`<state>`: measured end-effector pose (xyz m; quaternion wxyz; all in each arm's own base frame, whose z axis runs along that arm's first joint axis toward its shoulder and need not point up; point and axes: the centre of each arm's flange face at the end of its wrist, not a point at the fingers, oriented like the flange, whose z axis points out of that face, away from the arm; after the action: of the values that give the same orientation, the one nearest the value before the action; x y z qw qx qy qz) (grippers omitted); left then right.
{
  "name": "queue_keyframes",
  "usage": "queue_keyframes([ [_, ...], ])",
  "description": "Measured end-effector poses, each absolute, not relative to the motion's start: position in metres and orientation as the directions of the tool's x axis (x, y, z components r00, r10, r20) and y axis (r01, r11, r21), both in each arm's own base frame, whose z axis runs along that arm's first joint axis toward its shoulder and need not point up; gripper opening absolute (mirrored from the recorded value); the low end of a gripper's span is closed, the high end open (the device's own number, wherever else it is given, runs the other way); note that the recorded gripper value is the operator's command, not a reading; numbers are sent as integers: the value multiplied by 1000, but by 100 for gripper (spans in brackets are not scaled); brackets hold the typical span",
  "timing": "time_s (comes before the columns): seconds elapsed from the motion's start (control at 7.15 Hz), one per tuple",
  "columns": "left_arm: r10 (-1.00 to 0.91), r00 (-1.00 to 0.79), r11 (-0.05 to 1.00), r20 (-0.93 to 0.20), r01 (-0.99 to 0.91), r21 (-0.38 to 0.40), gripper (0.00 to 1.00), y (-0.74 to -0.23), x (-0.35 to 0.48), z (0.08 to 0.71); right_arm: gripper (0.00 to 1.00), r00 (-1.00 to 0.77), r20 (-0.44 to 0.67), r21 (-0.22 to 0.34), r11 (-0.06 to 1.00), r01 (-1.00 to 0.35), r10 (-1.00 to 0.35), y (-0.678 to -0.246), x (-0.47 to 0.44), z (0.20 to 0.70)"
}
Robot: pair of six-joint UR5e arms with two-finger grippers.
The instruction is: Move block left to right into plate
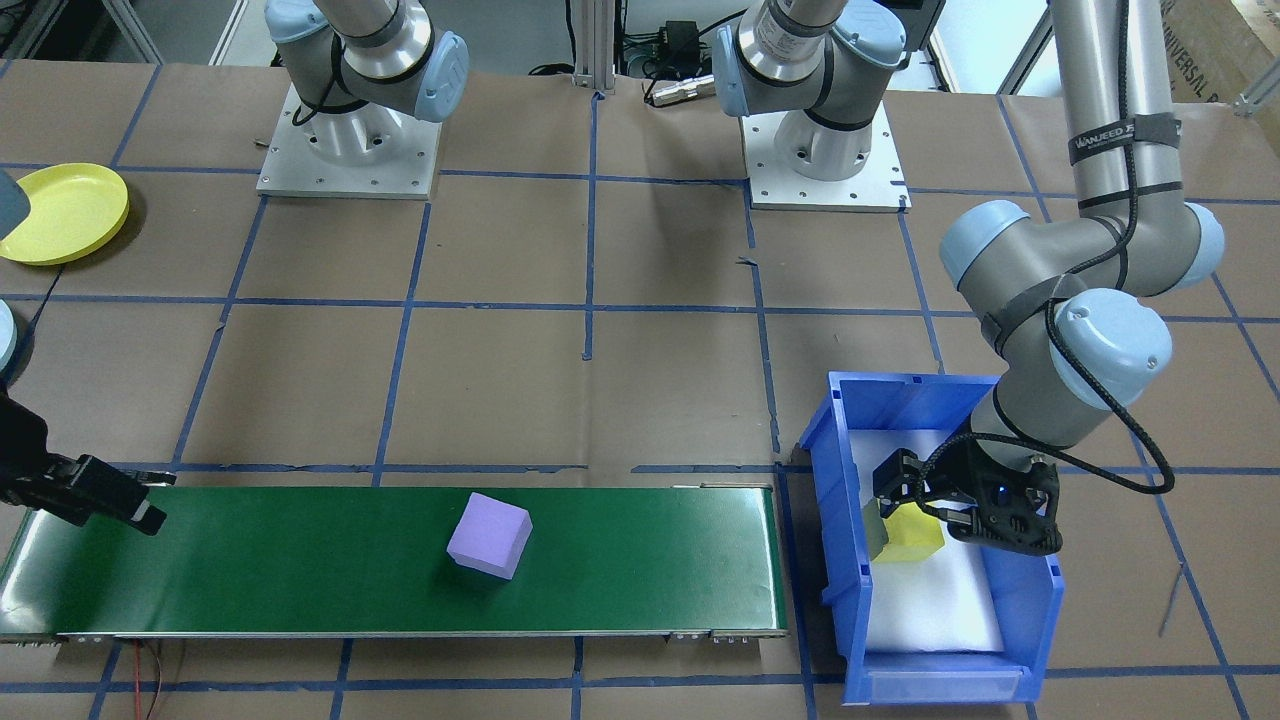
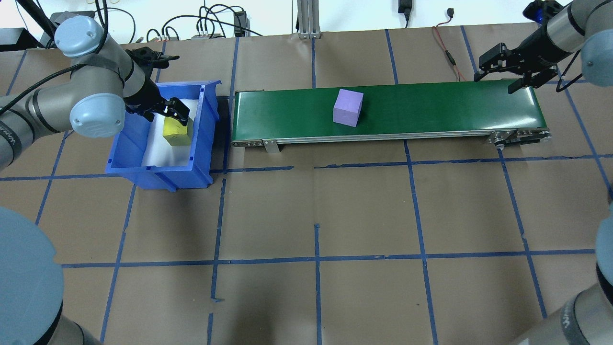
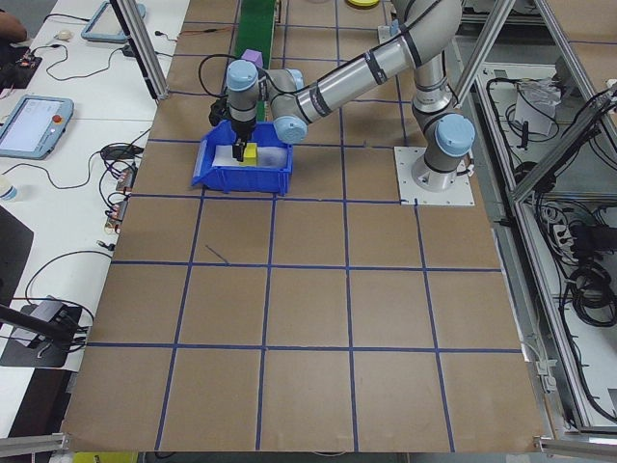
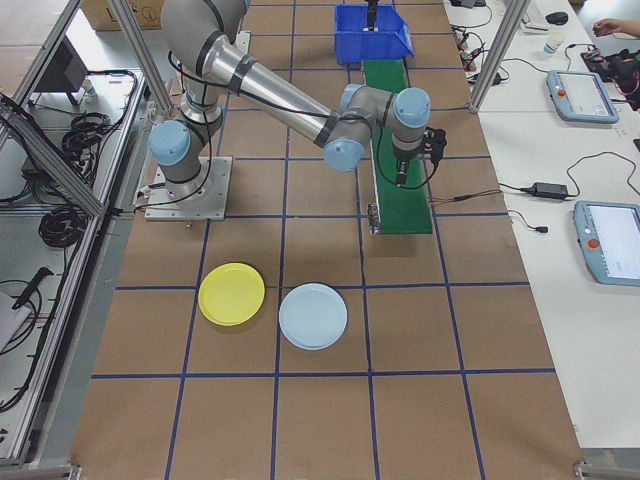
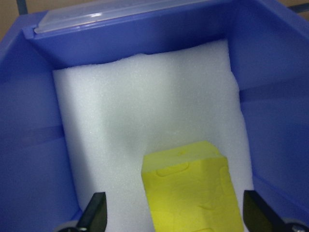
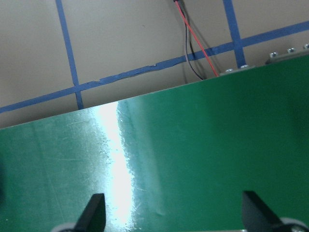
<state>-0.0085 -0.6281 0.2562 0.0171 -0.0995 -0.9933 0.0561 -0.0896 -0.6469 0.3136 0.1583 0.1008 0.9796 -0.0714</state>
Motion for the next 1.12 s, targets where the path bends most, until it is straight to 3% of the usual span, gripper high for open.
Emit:
queue_keyframes([
  [0.42,205,-978,975,31,201,-95,98,-622,-9,247,100,-910,-387,-141,966,218,149,-658,-87,295],
  [0.7,205,-978,975,31,201,-90,92,-621,-9,245,100,-900,-420,-147,969,197,119,-657,-83,282],
  [1.12,201,-979,977,36,198,-78,69,-616,-10,239,100,-882,-461,-158,970,184,93,-658,-79,273],
])
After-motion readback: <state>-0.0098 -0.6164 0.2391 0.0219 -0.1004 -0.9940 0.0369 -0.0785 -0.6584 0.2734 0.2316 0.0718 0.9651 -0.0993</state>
